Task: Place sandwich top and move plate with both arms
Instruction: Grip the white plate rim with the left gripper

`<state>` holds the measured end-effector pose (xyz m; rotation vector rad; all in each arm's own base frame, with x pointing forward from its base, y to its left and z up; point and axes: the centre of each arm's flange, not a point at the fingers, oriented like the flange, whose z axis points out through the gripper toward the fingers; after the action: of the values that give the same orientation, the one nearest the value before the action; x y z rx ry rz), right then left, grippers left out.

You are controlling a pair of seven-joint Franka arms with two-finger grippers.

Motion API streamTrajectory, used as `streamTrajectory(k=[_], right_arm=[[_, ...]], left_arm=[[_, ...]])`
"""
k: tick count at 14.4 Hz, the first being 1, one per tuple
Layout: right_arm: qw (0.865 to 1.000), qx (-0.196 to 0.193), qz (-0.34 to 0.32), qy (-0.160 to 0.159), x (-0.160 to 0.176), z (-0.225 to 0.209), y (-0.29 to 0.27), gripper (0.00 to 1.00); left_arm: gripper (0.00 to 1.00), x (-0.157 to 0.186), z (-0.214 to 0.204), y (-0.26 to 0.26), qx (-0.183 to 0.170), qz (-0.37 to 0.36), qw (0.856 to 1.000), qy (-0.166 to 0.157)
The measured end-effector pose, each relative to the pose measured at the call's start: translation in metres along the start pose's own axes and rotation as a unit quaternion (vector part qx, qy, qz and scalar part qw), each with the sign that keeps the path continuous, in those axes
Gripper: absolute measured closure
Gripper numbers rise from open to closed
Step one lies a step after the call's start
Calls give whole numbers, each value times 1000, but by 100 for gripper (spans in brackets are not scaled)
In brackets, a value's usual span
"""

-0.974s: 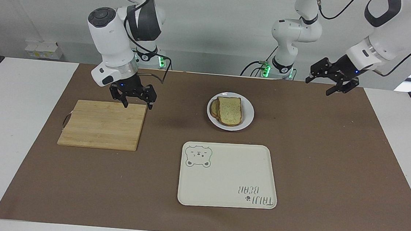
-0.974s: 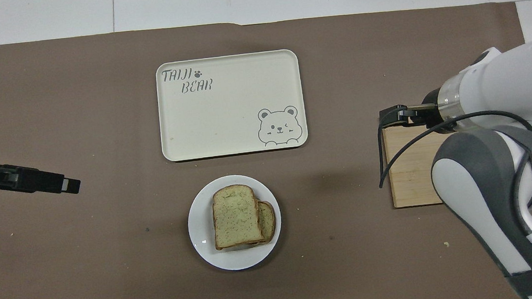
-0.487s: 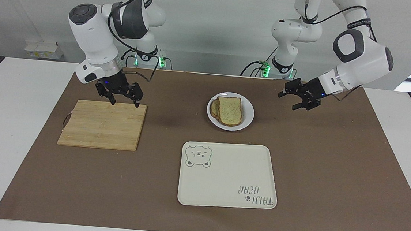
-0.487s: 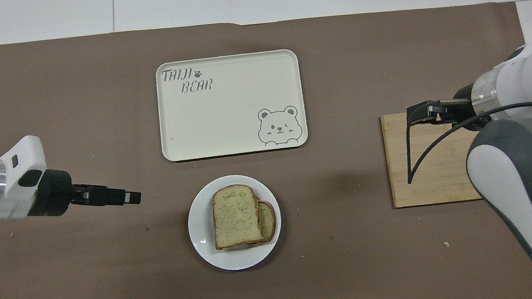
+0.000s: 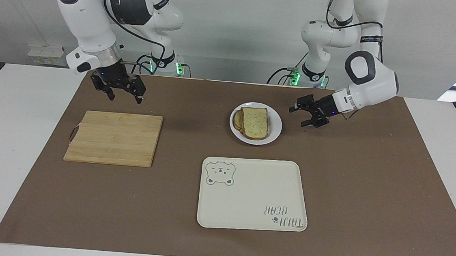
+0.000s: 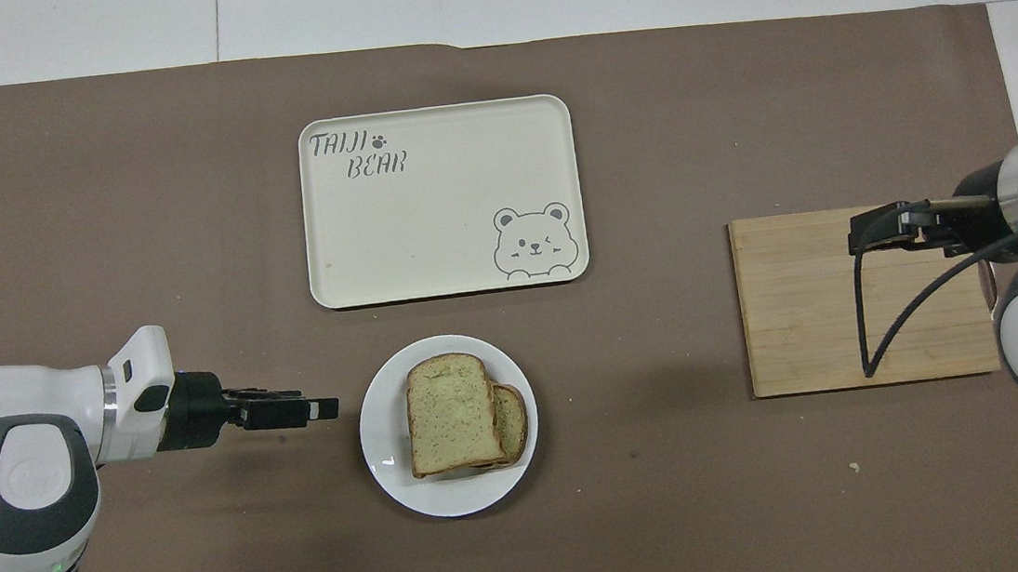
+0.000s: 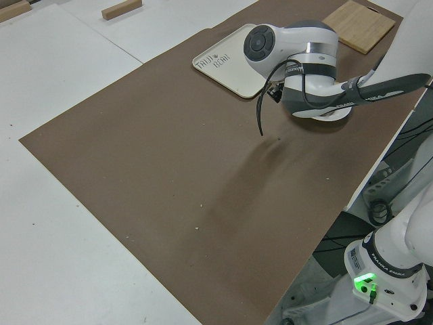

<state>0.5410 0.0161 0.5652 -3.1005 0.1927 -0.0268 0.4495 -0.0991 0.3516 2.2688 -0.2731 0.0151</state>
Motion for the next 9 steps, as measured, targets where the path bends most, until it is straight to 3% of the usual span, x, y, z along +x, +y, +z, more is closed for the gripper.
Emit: streamTrajectory(k=[9], right_arm=[[1000,-6,16,-3,-10,-79,21,0]], left_arm=[[0,-38,61,-57,-73,1,997,23]])
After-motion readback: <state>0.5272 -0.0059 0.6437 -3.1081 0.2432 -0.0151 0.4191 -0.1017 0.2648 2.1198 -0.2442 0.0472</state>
